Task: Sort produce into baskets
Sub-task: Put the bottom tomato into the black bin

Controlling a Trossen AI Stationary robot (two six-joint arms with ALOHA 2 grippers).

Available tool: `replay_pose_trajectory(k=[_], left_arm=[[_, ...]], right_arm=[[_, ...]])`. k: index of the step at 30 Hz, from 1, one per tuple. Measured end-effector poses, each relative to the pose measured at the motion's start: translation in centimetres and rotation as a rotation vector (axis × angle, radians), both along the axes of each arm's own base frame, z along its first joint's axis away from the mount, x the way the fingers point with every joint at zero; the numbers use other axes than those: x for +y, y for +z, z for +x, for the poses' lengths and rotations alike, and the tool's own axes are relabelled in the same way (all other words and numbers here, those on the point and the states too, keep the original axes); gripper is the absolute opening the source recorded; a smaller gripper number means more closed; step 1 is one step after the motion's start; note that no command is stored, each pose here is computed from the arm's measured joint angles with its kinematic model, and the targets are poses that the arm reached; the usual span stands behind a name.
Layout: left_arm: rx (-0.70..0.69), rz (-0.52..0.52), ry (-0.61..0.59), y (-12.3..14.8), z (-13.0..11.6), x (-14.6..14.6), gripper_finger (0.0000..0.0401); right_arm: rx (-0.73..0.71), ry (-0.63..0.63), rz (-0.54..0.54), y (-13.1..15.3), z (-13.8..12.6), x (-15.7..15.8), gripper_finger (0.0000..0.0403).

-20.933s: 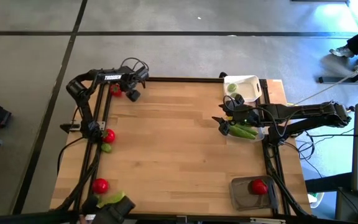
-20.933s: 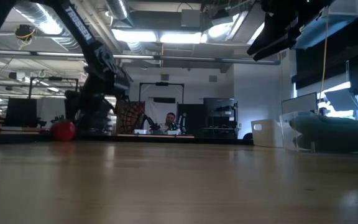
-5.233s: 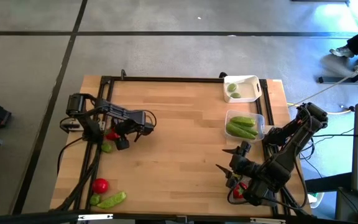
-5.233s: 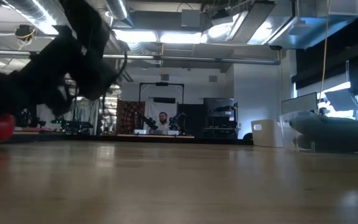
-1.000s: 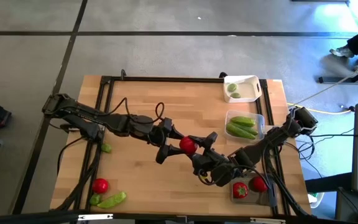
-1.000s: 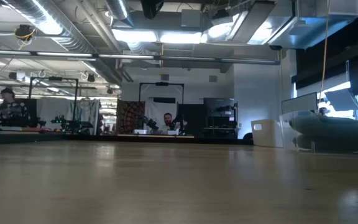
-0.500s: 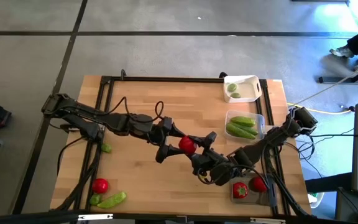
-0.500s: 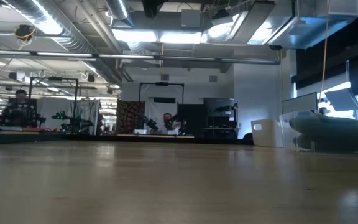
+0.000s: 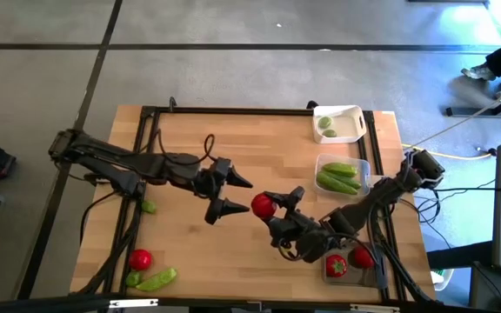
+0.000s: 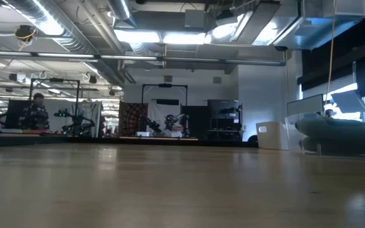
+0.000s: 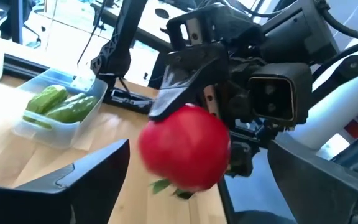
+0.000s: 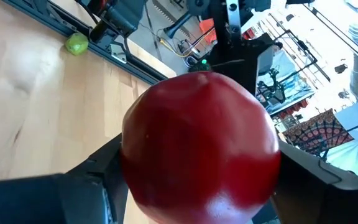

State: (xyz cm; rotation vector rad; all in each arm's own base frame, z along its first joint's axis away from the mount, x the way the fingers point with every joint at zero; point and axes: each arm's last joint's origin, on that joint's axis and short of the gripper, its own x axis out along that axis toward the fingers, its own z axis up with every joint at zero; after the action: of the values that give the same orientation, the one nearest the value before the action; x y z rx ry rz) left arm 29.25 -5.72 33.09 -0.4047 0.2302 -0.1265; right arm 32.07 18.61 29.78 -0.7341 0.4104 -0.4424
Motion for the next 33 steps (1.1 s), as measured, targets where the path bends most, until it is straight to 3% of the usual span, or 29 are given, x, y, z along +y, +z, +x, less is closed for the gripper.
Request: replay_pose_trajectory(k=[10,15,18,25,33], left_arm=[[0.078,0.081,-0.037,-0.1,-1.4,-0.3,0.0377],[0.111,0.091,-0.041,-0.4,-1.5,-0.3,0.0377],[0.126,0.09,-0.04,-0.5,-1.5,-0.3,0.0377],[0.143,0.093,-0.041,-0.7,-1.6,-0.3,0.0377],[0.144,0.096,-0.042,-0.7,-1.6,-0.3,0.0377]], right_arm=[[-0.024,0.06,0.009,0.0,-2.9,3.7,0.0272],[-0.051,0.106,0.109,0.4,-5.2,5.1,0.0272],[-0.062,0.127,0.244,0.9,-6.6,5.0,0.0272],[0.056,0.12,0.716,1.3,-9.1,3.4,0.0272],[0.327,-0.125,1.152,-0.4,-11.1,3.1,0.0273]])
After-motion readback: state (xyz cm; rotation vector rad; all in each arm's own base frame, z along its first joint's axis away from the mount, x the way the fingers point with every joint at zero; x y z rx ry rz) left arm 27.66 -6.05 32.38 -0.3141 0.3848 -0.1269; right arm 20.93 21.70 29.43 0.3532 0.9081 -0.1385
